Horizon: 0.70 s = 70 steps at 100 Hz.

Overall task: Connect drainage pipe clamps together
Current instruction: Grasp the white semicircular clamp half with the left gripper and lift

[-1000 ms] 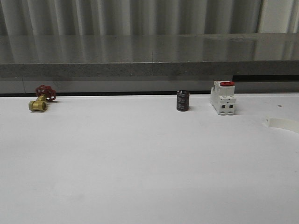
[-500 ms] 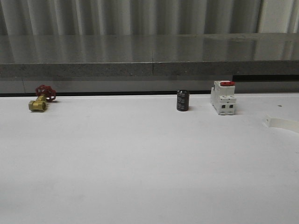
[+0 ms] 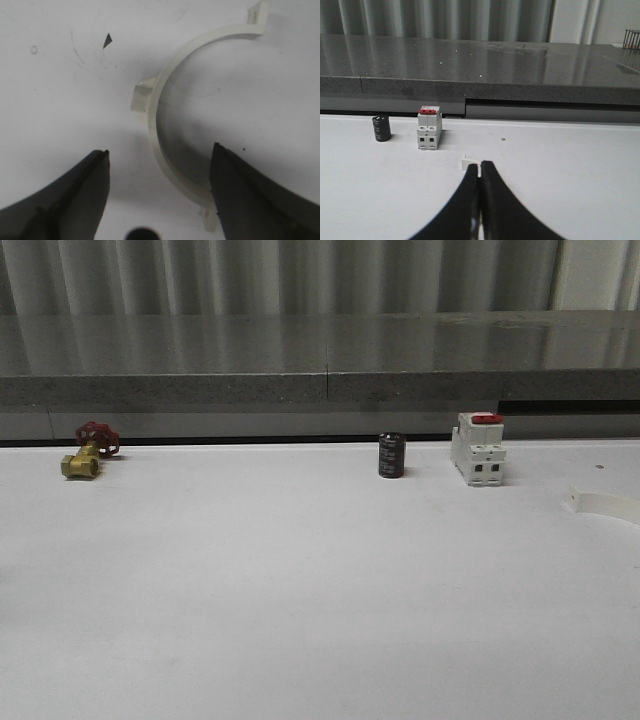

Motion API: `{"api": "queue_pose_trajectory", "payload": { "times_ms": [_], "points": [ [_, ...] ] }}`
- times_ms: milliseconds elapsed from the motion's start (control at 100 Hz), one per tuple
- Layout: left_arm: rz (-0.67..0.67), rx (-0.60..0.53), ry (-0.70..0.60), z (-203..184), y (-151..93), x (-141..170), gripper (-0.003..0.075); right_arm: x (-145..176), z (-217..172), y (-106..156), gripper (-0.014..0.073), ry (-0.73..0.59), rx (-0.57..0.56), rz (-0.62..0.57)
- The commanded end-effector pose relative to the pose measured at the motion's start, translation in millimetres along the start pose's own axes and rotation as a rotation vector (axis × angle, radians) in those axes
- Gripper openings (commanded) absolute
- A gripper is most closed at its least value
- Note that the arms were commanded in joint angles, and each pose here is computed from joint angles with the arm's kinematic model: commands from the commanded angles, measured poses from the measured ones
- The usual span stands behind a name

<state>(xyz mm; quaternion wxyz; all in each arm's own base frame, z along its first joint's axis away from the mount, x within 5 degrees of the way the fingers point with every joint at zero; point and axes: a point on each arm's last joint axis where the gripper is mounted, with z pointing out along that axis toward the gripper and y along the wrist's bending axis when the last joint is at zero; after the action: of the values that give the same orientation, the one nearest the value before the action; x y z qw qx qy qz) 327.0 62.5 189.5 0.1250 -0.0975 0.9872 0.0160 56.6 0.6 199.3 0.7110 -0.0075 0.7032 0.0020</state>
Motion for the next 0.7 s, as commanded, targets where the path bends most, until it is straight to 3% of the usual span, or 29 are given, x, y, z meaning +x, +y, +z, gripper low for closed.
{"api": "queue_pose_trajectory", "payload": {
  "times_ms": [0,410,480,580,690],
  "points": [
    [-0.016,0.003,-0.046,-4.2,0.7,-16.3,0.0439,-13.5,-2.5,0.4,-0.0066,-0.113,-0.004,-0.014],
    [-0.015,0.003,-0.04,24.9,0.3,-33.8,0.0426,-13.5,-2.5,0.4,-0.0066,-0.113,-0.004,-0.014],
    [-0.015,0.003,-0.044,24.9,0.2,-34.2,0.0348,-13.5,-2.5,0.4,-0.0066,-0.113,-0.004,-0.014],
    [-0.013,0.004,-0.059,24.1,-0.5,-35.5,0.0147,-13.5,-2.5,0.4,-0.0066,-0.113,-0.004,-0.014],
    [-0.012,0.005,-0.082,18.2,-1.2,-37.1,-0.001,-13.5,-2.5,0.4,-0.0066,-0.113,-0.004,-0.014]
  ]
}}
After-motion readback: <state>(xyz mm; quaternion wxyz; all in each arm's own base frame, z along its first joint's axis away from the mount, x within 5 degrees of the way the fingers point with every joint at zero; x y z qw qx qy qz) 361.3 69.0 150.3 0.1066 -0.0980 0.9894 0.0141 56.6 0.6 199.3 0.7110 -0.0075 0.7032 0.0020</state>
